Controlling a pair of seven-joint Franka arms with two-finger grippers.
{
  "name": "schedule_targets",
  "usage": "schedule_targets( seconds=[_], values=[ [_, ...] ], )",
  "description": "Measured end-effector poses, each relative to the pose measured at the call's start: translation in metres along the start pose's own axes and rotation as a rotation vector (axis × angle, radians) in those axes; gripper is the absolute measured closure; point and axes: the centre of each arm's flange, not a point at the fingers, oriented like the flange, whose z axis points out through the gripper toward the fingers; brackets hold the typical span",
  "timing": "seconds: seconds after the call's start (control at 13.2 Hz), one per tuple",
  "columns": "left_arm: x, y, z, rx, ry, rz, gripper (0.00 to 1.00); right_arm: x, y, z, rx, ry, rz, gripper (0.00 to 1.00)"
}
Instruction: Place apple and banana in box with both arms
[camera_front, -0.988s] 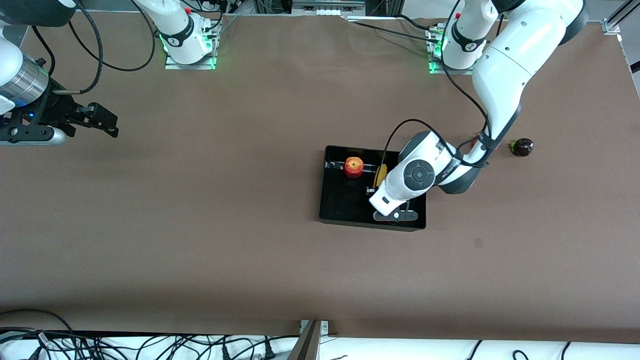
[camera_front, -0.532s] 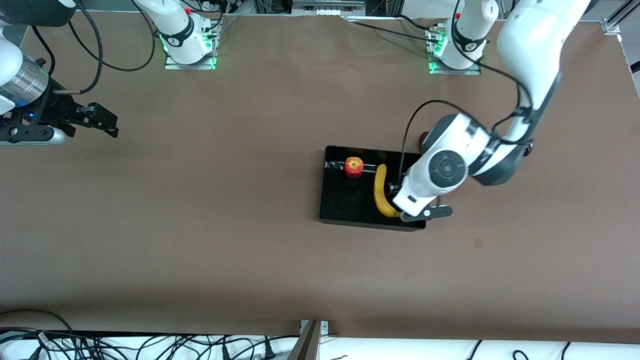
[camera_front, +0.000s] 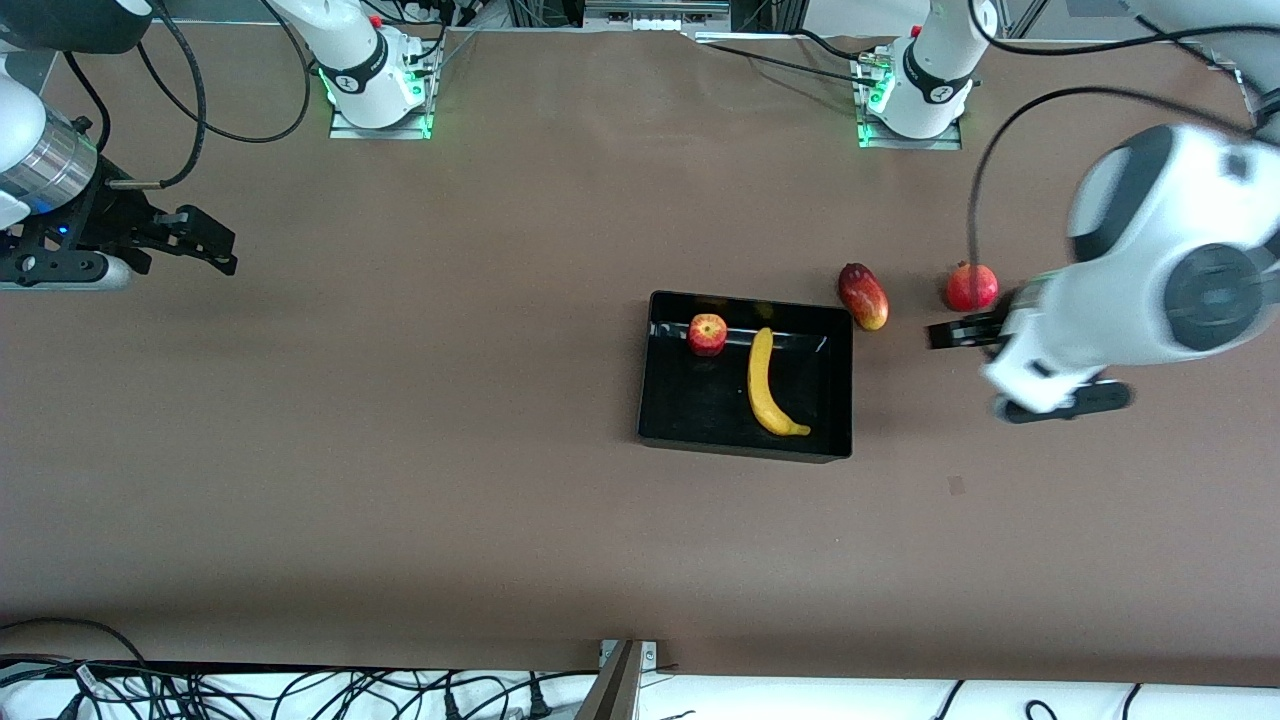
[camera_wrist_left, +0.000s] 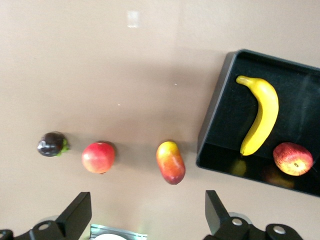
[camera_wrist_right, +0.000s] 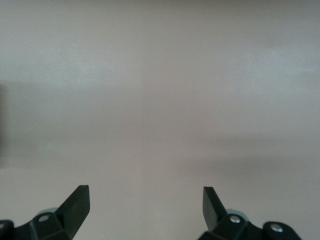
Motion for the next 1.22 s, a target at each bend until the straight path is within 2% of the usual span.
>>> schedule_targets(
  seconds=[0.15, 0.3, 0.61, 0.84, 1.22],
  values=[
    [-0.018, -0.067, -0.046, -0.033, 0.057, 0.017, 0.00, 0.000, 0.000, 0.000, 0.000, 0.000, 0.000, 0.00],
    [-0.056, -0.112, -0.091, -0.026, 0.126, 0.019, 0.00, 0.000, 0.000, 0.000, 0.000, 0.000, 0.000, 0.00],
    [-0.123, -0.117, -0.142, -0.012, 0.221, 0.028, 0.00, 0.000, 0.000, 0.000, 0.000, 0.000, 0.000, 0.00],
    [-0.135, -0.111, -0.148, -0.010, 0.236, 0.038, 0.00, 0.000, 0.000, 0.000, 0.000, 0.000, 0.000, 0.00],
    [-0.129, -0.115, -0.136, -0.006, 0.209, 0.030, 0.00, 0.000, 0.000, 0.000, 0.000, 0.000, 0.000, 0.00]
  ],
)
